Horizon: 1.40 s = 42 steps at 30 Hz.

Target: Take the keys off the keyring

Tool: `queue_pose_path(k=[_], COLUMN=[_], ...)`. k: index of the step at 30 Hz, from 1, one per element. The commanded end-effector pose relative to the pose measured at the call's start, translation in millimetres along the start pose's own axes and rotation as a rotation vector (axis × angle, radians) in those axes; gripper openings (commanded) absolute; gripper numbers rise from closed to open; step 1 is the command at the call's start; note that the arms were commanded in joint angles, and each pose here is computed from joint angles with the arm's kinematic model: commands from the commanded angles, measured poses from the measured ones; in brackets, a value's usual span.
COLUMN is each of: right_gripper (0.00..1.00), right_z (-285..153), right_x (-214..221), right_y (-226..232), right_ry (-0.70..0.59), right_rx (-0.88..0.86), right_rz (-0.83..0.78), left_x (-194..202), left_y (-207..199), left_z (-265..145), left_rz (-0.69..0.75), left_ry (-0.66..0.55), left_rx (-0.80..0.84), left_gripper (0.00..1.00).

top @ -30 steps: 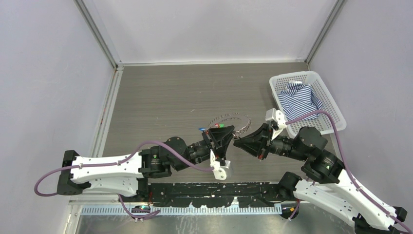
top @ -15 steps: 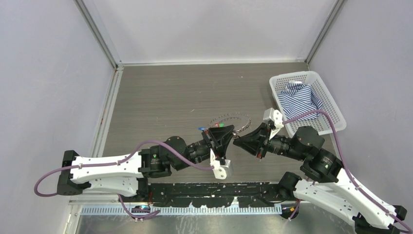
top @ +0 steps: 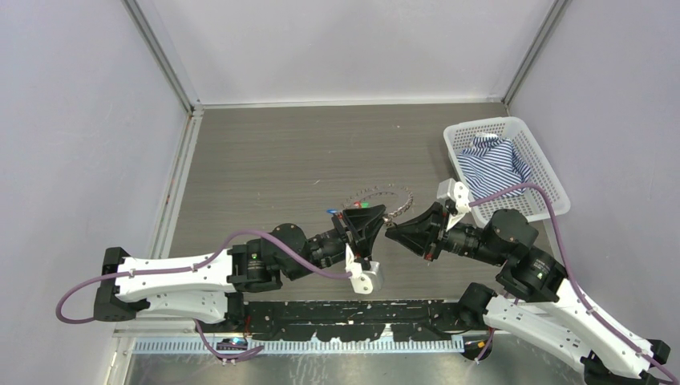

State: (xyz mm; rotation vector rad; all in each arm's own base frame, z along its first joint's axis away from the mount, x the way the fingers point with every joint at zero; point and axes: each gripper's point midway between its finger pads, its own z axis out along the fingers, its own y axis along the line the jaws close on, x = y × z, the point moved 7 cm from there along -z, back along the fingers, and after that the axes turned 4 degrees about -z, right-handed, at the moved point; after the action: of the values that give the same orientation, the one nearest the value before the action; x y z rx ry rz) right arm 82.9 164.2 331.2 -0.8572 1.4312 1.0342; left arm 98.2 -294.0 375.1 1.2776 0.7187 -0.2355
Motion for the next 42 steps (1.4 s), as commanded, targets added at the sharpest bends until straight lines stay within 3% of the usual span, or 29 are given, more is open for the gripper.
queue_pose_path(k=[1,26,42], right_gripper=[0.02,0.01,0.01], right_z=[2.8,-8.6,-13.1], right_x=[-4.9,-6.5,-13.9], right_y=[-3.2,5.6,6.9], right_ry=[-0.03,-0.028,0.015], right_rx=[0.022,0.028,0.034], right_rz=[-0.019,0.113,0.089], left_x=[-21.8,3.0,22.3], left_y=[33.7,20.4,10.0], left_z=[-5.0,-0.7,-1.5], left_rz=[-0.04,0.017,-0.021], left_ry=[-0.079,-0.003,0.015], left_rx=[-0.114,-0.129,-0.126], left_gripper=[0.0,0.0,0.0])
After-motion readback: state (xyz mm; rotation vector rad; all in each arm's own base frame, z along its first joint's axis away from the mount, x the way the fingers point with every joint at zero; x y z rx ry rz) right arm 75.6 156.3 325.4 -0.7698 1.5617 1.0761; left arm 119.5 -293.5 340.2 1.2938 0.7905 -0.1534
